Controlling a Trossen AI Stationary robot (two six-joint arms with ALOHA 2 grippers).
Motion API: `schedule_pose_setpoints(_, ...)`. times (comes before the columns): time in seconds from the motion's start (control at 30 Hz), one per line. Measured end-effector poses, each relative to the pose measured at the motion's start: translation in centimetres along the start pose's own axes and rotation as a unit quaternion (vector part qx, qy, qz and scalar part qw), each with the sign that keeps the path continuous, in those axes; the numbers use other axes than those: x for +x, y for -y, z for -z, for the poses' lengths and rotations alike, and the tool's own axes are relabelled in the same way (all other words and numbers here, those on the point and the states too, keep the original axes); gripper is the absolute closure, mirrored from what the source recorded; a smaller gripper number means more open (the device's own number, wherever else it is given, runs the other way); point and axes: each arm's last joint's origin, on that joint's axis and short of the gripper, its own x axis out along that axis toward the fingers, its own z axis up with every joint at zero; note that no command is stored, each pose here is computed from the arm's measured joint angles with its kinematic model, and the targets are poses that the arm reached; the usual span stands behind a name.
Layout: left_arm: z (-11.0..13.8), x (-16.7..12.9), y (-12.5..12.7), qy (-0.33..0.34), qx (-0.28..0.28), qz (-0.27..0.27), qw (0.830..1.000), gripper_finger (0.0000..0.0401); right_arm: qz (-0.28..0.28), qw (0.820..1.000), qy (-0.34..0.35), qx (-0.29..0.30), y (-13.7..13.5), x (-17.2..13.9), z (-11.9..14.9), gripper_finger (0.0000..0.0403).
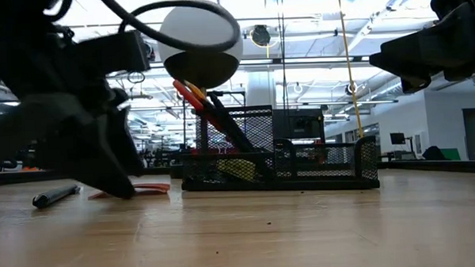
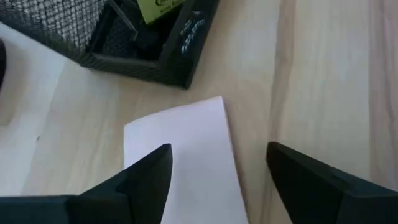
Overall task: Pick and place office supplies into organizer
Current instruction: Put the notepad into the desk organizer
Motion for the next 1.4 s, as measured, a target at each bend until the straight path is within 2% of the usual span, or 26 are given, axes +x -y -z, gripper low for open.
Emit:
schedule_pose_setpoints(0.2, 0.6, 1.8, -0.1, -0.014, 0.006, -0.043, 0.999, 0.0156, 0.0, 1.0, 0.0, 0.0, 0.0, 0.0, 0.0, 0.0275)
schedule_pose_setpoints(0.37, 0.9, 2.0, -0.7, -0.039, -0.012, -0.056, 0.998, 0.0198, 0.0, 1.0, 0.0, 0.0, 0.0, 0.0, 0.0, 0.0275)
schedule_pose_setpoints(0.57, 1.3, 2.0, -0.7, -0.058, -0.026, -0.051, 0.997, 0.0272, 0.0, 1.0, 0.0, 0.0, 0.0, 0.0, 0.0, 0.0275)
schedule_pose_setpoints(0.73, 1.4, 2.0, -0.7, -0.064, -0.039, -0.043, 0.996, 0.0352, 0.0, 1.0, 0.0, 0.0, 0.0, 0.0, 0.0, 0.0275)
schedule_pose_setpoints(0.83, 1.3, 1.8, -0.4, -0.067, -0.03, -0.039, 0.997, 0.0392, 0.0, 1.0, 0.0, 0.0, 0.0, 0.0, 0.0, 0.0275)
schedule_pose_setpoints(0.97, 0.7, 0.9, 0.6, -0.063, -0.012, -0.033, 0.997, 0.0393, 0.0, 1.0, 0.0, 0.0, 0.0, 0.0, 0.0, 0.0275)
schedule_pose_setpoints(1.13, -0.7, -1.8, 2.9, -0.074, 0.008, -0.005, 0.997, 0.0395, 0.0, 1.0, 0.0, 0.0, 0.0, 0.0, 0.0, 0.0275)
schedule_pose_setpoints(1.4, -4.3, -6.7, 6.1, 0.003, 0.016, 0.043, 0.999, 0.0398, 0.0, 1.0, 0.0, 0.0, 0.0, 0.0, 0.0, 0.0275)
